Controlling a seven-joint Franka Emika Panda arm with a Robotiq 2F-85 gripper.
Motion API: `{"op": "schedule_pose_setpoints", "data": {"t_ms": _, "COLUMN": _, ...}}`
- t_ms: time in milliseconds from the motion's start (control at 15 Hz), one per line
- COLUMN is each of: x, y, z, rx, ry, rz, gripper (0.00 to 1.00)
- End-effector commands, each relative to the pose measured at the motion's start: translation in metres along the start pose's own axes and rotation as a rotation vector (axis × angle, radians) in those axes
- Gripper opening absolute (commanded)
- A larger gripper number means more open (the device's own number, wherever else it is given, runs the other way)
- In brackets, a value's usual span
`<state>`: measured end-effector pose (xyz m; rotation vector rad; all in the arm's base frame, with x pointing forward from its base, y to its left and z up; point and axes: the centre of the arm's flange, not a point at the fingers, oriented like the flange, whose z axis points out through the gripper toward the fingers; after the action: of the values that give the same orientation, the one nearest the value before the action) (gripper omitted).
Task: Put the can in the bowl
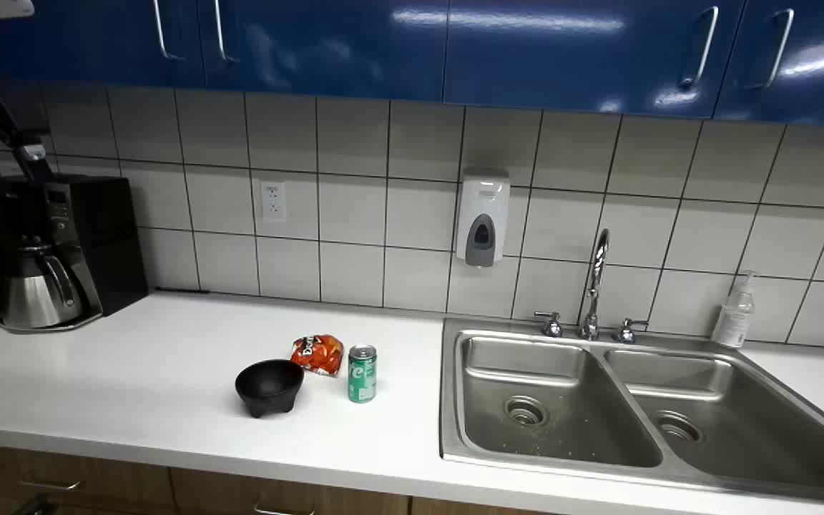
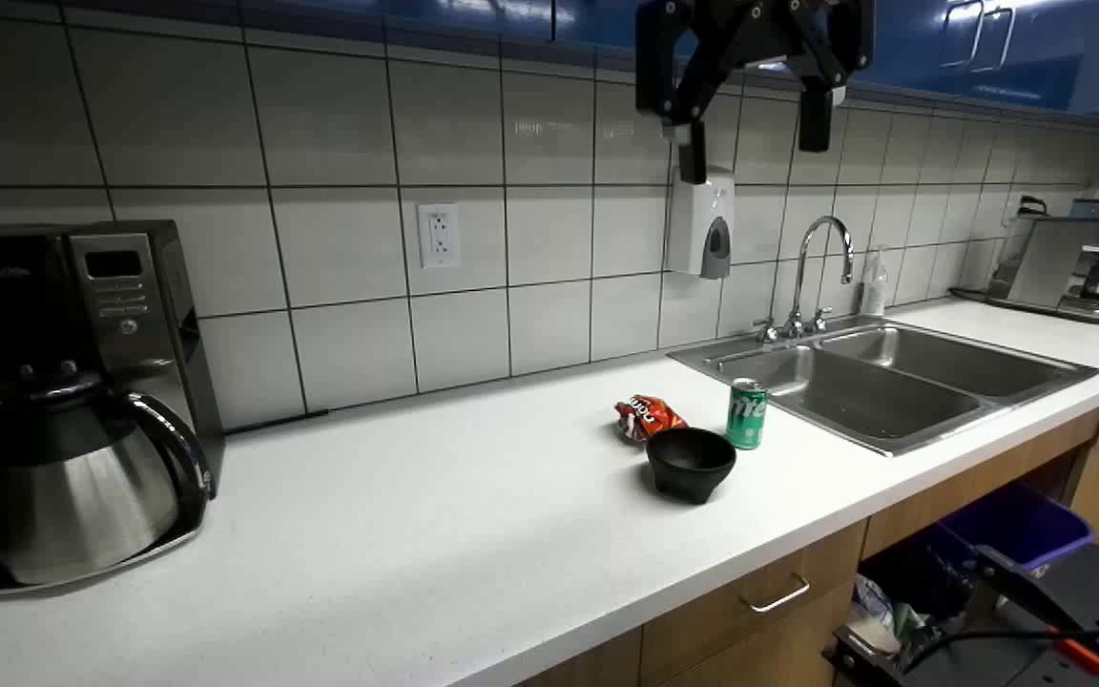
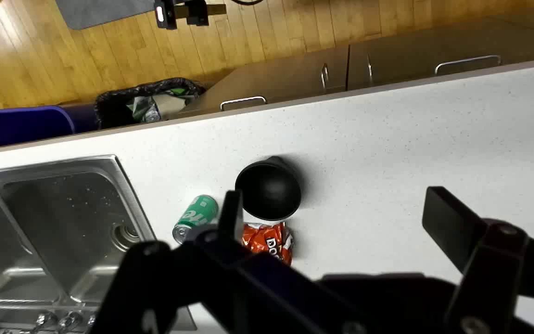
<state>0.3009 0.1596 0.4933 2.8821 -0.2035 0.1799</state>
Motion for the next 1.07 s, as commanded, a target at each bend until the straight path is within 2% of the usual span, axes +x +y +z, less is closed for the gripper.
{"op": "schedule_pose_setpoints", "data": {"t_ms": 0, "x": 0.0001, "y": -0.0001, "z": 0.0002, "rx": 0.0, "ry": 0.0, "rz": 0.0, "gripper": 1.0}}
{"op": "schedule_pose_setpoints", "data": {"t_ms": 1000, "x": 0.0049, "y": 0.004, "z": 0.0037, "rx": 0.008, "ry": -0.008, "rz": -0.001, "gripper": 1.0}}
